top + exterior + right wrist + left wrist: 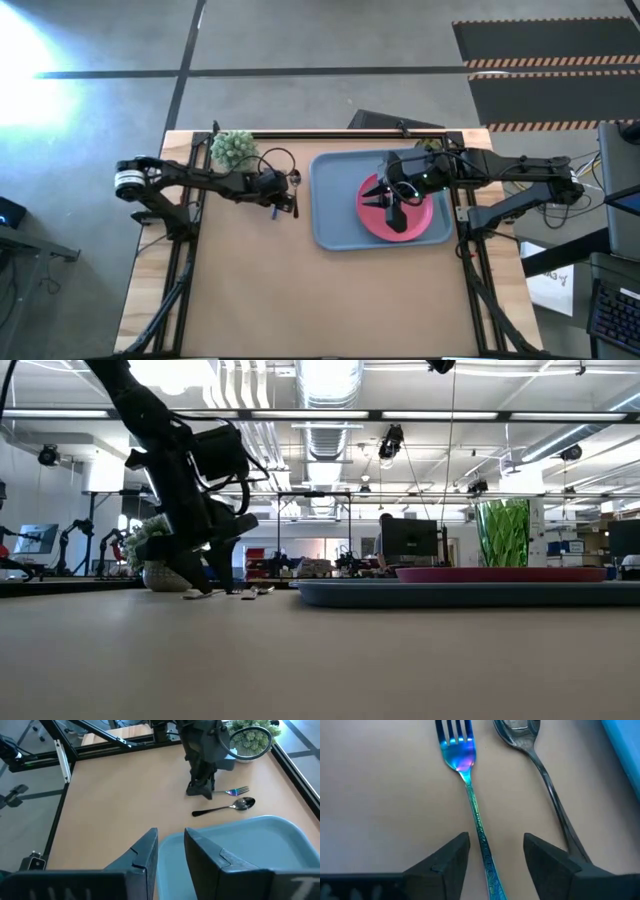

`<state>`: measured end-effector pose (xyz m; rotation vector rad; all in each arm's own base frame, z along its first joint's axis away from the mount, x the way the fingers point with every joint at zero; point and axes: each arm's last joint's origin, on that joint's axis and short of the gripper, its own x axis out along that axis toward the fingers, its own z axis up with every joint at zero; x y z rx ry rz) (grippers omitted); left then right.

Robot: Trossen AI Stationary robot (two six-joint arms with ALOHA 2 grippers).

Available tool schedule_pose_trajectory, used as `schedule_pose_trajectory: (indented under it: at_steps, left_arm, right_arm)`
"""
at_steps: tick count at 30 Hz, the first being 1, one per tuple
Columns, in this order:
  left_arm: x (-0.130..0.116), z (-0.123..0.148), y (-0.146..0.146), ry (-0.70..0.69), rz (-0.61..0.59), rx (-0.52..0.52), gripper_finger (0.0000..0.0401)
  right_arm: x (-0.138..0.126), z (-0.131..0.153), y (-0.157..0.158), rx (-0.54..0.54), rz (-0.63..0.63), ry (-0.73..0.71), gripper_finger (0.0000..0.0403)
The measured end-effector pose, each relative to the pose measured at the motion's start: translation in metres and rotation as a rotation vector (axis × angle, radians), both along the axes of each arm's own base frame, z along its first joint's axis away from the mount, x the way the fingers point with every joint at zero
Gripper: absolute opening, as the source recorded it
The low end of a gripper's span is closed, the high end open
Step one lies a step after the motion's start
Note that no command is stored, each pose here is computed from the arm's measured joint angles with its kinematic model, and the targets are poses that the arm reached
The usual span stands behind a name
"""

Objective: Pick and place plate/cup/fork/spoon on tray
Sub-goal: Put the iridescent fork on the left of the pink plate

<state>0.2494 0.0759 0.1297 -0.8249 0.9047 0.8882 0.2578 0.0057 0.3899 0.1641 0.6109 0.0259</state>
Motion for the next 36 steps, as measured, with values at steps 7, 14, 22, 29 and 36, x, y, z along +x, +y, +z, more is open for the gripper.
schedule_pose_trajectory:
  at_steps: [7, 14, 22, 29, 36]
  left_arm:
    - [-0.004, -0.002, -0.001, 0.034, 0.004, -0.002, 0.0085]
    - [-0.005, -0.004, -0.001, 0.057, -0.023, 0.005, 0.0008]
    - [-0.005, 0.003, -0.001, 0.032, -0.025, 0.019, 0.0002]
    - [0.000, 0.058, -0.005, -0.158, -0.004, 0.163, 0.0001]
    - [0.000, 0.110, -0.018, -0.363, 0.030, 0.315, 0.0001]
  right_arm:
    - [0.000, 0.000, 0.000, 0.000, 0.000, 0.000, 0.0086]
    - [0.000, 0.000, 0.000, 0.000, 0.000, 0.000, 0.0079]
    - [0.000, 0.000, 0.000, 0.001, 0.002, 0.001, 0.0081]
    - [-0.001, 0.000, 0.000, 0.001, 0.003, 0.003, 0.0079]
    - [0.000, 0.000, 0.000, 0.000, 0.003, 0.000, 0.0077]
